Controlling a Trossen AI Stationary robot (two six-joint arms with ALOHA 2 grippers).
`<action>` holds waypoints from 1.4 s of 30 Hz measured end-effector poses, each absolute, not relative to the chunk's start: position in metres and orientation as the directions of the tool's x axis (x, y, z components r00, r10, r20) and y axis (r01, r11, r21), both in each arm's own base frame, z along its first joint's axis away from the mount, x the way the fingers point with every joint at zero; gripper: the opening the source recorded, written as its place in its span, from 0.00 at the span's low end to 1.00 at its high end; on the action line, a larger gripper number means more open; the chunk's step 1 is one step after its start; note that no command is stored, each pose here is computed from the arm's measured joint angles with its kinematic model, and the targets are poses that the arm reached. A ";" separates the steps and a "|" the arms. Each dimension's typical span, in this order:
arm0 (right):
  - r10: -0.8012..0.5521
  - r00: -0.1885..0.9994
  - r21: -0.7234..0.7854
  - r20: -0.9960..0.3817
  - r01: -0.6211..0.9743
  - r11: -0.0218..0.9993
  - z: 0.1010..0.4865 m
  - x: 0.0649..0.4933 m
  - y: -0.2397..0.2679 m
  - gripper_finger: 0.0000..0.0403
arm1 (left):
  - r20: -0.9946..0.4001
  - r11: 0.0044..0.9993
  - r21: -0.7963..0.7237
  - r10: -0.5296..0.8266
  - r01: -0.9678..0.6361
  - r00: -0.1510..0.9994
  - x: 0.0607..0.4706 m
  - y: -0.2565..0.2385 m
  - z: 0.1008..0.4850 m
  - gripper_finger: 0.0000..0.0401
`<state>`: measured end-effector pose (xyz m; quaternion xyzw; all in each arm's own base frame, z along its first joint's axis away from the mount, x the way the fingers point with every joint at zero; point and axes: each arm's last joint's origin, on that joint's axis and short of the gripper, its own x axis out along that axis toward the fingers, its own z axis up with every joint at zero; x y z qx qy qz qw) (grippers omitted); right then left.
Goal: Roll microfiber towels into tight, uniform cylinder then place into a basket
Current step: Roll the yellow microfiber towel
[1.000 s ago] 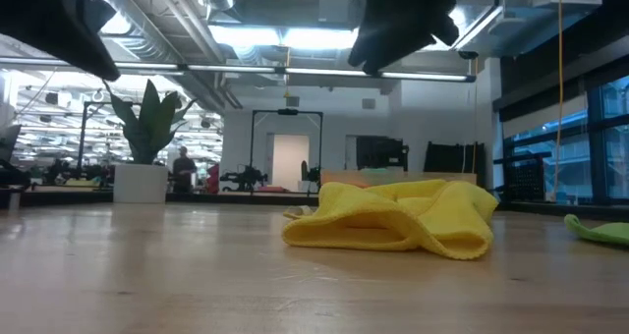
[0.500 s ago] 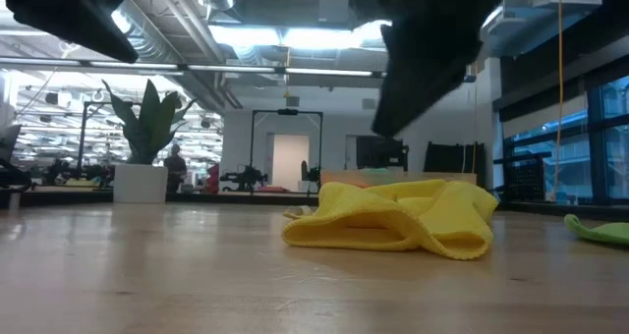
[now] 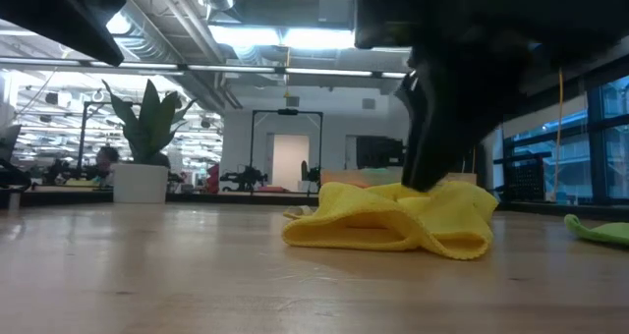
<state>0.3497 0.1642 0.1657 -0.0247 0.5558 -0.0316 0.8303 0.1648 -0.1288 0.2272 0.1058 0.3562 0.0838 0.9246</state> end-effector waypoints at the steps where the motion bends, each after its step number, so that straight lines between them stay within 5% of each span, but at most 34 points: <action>1: -0.075 0.387 -0.091 -0.919 -0.023 0.996 0.163 0.351 0.166 0.36 | -0.641 0.964 0.255 0.230 -0.080 0.732 0.165 -0.129 0.227 0.01; 6: -0.074 0.396 -0.133 -0.915 -0.124 0.983 0.156 0.356 0.165 0.36 | -0.640 0.969 0.221 0.228 -0.108 0.733 0.165 -0.129 0.227 0.01; 23: -0.048 0.405 -0.064 -0.913 -0.024 0.998 0.157 0.362 0.157 0.35 | -0.640 0.977 0.197 0.187 -0.076 0.745 0.157 -0.138 0.227 0.01; 37: -0.001 0.388 -0.028 -0.922 -0.064 0.998 0.156 0.360 0.162 0.03 | -0.640 0.977 0.198 0.188 -0.077 0.745 0.157 -0.138 0.227 0.01; 42: 0.007 0.385 -0.022 -0.923 -0.070 0.997 0.156 0.360 0.162 0.02 | -0.640 0.977 0.198 0.188 -0.077 0.745 0.157 -0.138 0.227 0.01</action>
